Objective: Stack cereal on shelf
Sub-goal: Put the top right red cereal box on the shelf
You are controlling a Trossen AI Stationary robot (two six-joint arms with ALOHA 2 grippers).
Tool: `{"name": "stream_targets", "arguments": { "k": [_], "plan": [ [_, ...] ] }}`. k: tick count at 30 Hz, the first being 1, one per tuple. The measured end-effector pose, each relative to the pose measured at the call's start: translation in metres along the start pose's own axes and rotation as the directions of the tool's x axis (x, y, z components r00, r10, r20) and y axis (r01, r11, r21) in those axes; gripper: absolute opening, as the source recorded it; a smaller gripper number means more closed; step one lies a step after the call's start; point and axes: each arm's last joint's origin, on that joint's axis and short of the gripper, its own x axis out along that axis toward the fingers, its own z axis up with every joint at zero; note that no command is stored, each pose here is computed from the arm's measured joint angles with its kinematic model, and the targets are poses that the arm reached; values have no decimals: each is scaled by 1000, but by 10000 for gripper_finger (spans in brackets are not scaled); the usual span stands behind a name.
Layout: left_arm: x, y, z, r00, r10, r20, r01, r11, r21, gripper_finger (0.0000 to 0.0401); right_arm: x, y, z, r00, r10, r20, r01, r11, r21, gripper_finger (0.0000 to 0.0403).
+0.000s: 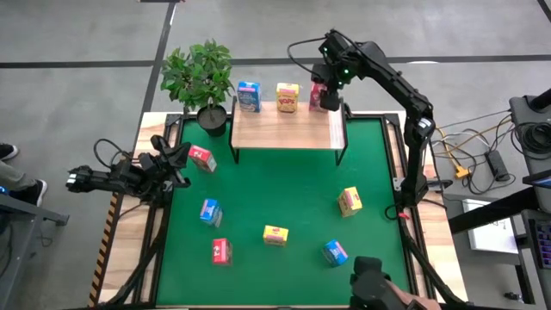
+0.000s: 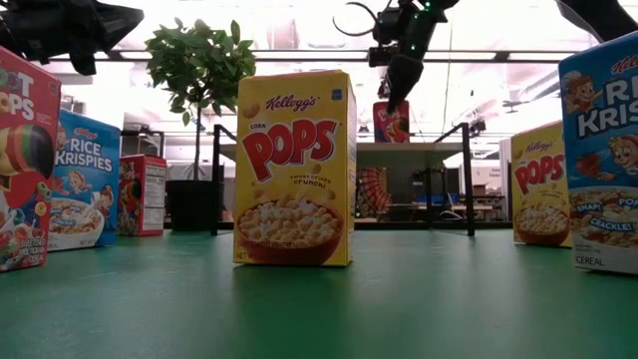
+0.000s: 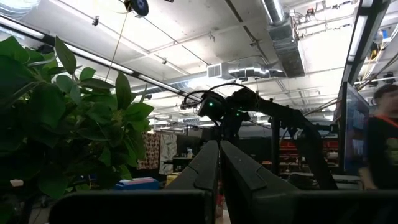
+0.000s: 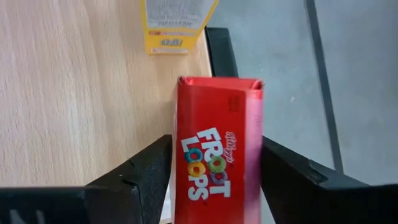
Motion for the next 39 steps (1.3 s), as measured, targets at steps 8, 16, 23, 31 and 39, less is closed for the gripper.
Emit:
{"name": "stream_targets", "arguments": {
  "k": [8, 16, 23, 31, 39],
  "plan": [
    [0, 0, 0, 1000, 1, 2, -1, 1000, -1, 0, -12, -1, 4, 999, -20, 39, 20, 1000, 8, 201],
    [0, 0, 0, 1000, 1, 2, -1, 1000, -2, 0, -24, -7, 13, 985, -95, 141, 79, 990, 118, 190],
    [0, 0, 0, 1000, 1, 1, -1, 1000, -2, 0, -27, -16, 23, 952, -225, 209, 171, 954, 247, 137],
    [0, 0, 0, 1000, 1, 2, -1, 1000, -2, 0, 0, -22, 19, 972, -207, 108, 179, 957, 228, 21],
    [0, 0, 0, 1000, 1, 2, -1, 1000, -2, 0, 14, -20, 16, 989, -135, 54, 126, 981, 147, 9]
  ]
}}
